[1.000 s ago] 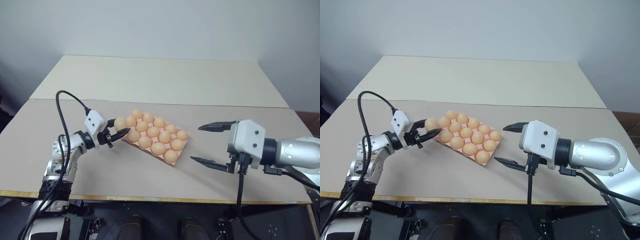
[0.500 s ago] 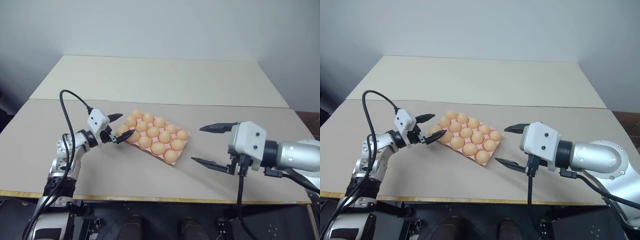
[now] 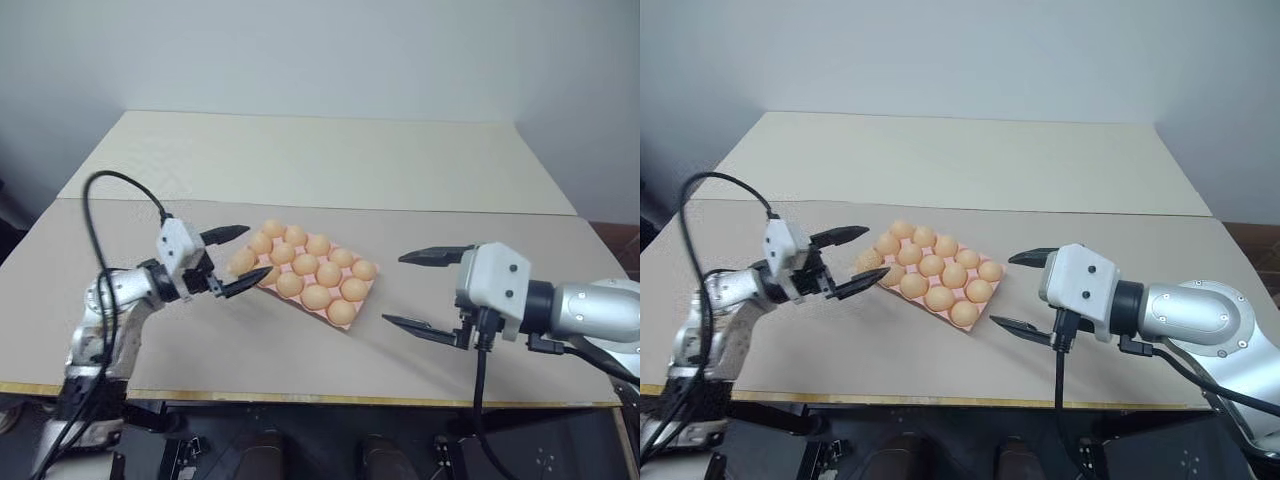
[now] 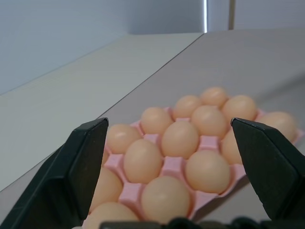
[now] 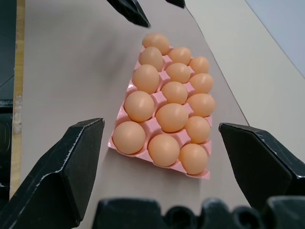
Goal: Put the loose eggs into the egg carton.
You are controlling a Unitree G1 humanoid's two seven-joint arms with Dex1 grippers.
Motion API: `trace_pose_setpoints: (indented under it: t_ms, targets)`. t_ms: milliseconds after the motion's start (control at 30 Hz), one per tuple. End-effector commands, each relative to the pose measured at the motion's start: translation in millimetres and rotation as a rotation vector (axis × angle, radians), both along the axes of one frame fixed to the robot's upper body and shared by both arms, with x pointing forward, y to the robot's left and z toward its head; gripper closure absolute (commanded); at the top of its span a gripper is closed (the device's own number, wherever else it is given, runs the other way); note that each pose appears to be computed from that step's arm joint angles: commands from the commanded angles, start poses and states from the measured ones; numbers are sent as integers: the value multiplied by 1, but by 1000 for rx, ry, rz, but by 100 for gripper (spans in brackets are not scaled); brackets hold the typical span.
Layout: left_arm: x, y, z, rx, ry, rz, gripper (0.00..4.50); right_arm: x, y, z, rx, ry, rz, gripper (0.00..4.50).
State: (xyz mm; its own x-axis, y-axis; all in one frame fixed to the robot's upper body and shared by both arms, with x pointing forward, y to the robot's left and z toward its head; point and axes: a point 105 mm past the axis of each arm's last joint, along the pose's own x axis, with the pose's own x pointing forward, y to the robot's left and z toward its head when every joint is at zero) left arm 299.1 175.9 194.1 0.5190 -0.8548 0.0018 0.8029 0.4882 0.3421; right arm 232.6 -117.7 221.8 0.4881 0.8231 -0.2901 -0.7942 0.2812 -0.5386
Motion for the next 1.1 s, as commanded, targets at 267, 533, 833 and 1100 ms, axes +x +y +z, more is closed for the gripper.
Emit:
trace_pose_setpoints:
  t_ms: [267,533,833,1100]
  targets:
    - [-60,38,20,199,69,2,2,-5,-21,25,-24,-19,48,0]
    - [-87,72,40,279,115,108,2,-8,-48,30,-124,24,71,0]
    - [-108,81,65,290,97,204,2,1,-74,31,-170,72,38,0]
    - [-115,84,65,295,138,256,2,7,-80,32,-200,80,53,0]
